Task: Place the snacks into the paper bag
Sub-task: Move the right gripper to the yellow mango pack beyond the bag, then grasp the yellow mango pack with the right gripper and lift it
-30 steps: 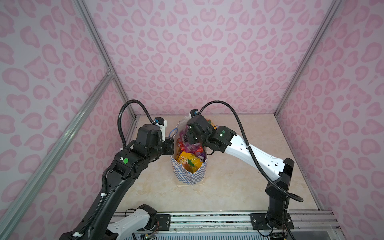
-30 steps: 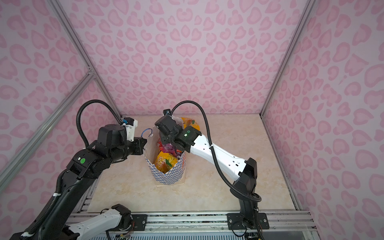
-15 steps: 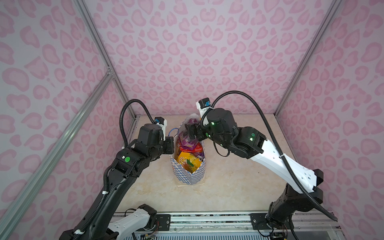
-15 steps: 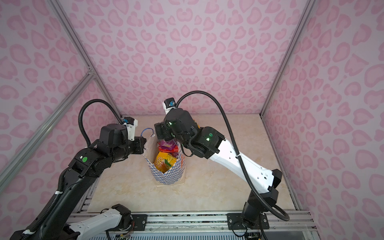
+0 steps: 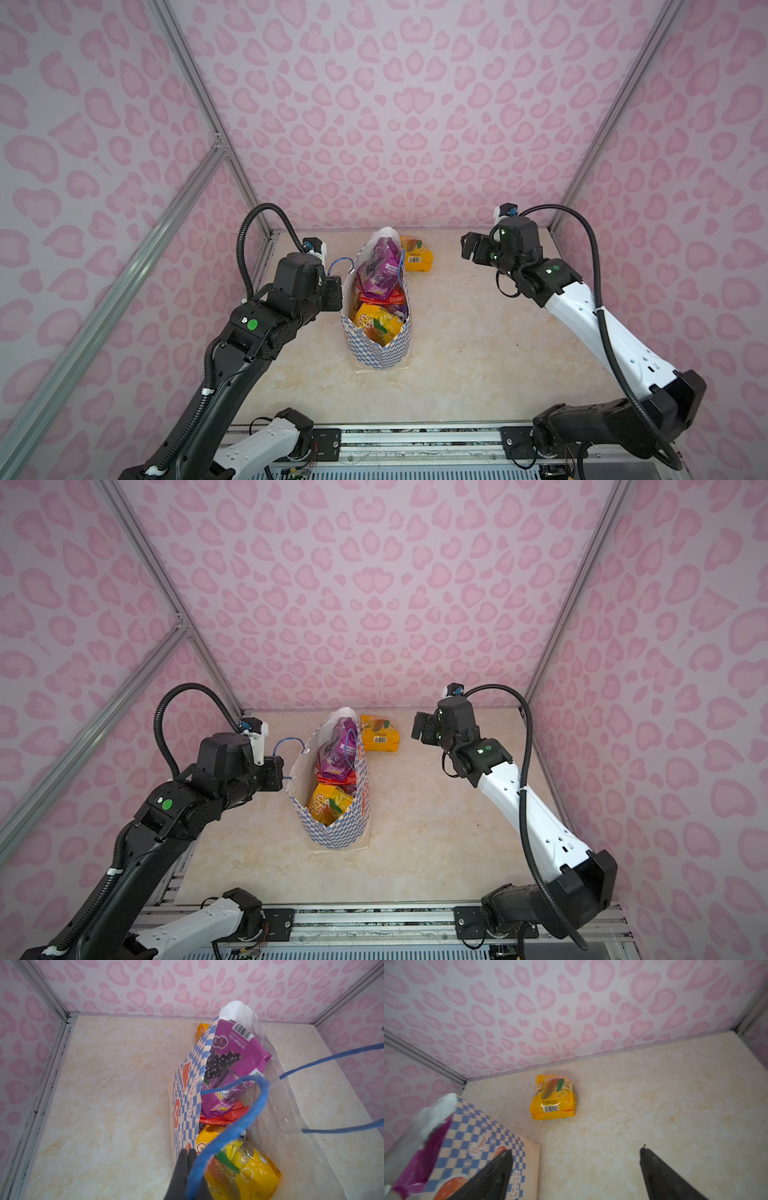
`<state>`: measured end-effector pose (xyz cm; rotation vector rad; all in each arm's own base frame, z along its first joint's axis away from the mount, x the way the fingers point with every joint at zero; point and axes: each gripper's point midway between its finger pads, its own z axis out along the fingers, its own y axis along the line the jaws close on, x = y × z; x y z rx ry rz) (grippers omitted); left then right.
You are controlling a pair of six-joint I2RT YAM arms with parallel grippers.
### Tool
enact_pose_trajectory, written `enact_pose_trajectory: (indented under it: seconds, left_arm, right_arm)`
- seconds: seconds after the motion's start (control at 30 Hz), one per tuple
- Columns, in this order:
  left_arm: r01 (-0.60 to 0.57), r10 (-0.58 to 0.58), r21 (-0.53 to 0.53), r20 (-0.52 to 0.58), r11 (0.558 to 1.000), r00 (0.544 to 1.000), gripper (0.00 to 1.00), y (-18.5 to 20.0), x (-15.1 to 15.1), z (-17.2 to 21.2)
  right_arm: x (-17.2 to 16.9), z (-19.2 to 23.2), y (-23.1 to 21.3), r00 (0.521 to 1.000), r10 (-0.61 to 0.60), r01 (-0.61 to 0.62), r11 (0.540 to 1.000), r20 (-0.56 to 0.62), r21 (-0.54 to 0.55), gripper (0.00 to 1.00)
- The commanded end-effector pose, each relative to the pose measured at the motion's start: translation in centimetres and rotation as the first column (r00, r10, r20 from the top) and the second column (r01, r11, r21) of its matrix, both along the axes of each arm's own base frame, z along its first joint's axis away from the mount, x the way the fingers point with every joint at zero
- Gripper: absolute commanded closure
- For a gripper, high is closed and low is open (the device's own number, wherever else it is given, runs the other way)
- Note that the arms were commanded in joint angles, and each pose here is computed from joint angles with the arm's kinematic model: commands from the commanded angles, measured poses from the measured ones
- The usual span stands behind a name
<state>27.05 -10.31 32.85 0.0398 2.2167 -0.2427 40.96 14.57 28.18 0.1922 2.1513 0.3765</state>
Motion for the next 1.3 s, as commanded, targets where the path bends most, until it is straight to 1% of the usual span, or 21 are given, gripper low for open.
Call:
enact_pose_trajectory:
  seconds: [0.0,0.1,0.23,0.27,0.4,0.57,0.63,0.77,0.9,1.03,1.17,1.27]
  left_arm:
    - [-0.009,0.009,0.016,-0.007,1.000,1.000,0.97,0.3,-0.1,-0.3]
    - [-0.007,0.007,0.014,-0.007,1.000,1.000,0.97,0.3,-0.1,-0.2]
    - [0.003,-0.002,0.011,-0.010,1.000,1.000,0.97,0.0,0.0,0.0]
    - [0.007,-0.007,0.010,-0.015,1.000,1.000,0.97,-0.1,0.1,0.0]
    - [0.025,-0.025,-0.005,-0.027,1.000,0.999,0.97,-0.7,0.3,0.0]
    - [0.031,-0.031,-0.016,-0.026,0.999,0.999,0.97,-1.0,0.4,0.3]
    - [0.032,-0.032,-0.017,-0.029,0.999,0.999,0.97,-1.0,0.5,0.2]
    - [0.038,-0.038,-0.018,-0.037,0.999,0.999,0.97,-1.3,0.6,0.0]
    - [0.042,-0.042,-0.023,-0.037,0.999,0.998,0.97,-1.4,0.7,0.1]
    - [0.043,-0.044,-0.025,-0.034,0.999,0.998,0.97,-1.4,0.5,0.2]
    - [0.040,-0.041,-0.025,-0.031,0.999,0.999,0.97,-1.2,0.3,0.3]
    - [0.039,-0.040,-0.021,-0.033,0.999,0.999,0.97,-1.1,0.3,0.3]
  right_arm:
    - [3.3,-2.2,2.1,0.998,0.060,-0.062,0.983,0.014,0.170,0.03]
    - [6.5,-6.7,3.6,0.993,0.109,-0.097,0.975,-0.054,0.199,0.03]
    - [10.8,-11.9,6.8,0.972,0.204,-0.165,0.949,-0.121,0.267,0.03]
    - [12.3,-12.2,7.7,0.966,0.228,-0.185,0.940,-0.123,0.286,0.03]
    - [15.4,-15.5,10.3,0.939,0.291,-0.214,0.912,-0.184,0.349,0.04]
    - [17.1,-19.5,12.3,0.903,0.334,-0.220,0.900,-0.270,0.377,0.03]
    - [17.2,-20.8,13.2,0.881,0.365,-0.232,0.888,-0.301,0.398,0.03]
    - [16.3,-23.0,15.1,0.841,0.409,-0.263,0.881,-0.354,0.393,0.03]
    - [15.9,-24.4,16.2,0.822,0.423,-0.266,0.877,-0.381,0.401,0.04]
    - [15.9,-25.4,16.8,0.808,0.434,-0.257,0.868,-0.399,0.424,0.17]
    - [15.8,-25.8,17.1,0.799,0.449,-0.253,0.855,-0.400,0.453,0.38]
    - [15.7,-24.8,17.3,0.800,0.461,-0.264,0.846,-0.384,0.464,0.53]
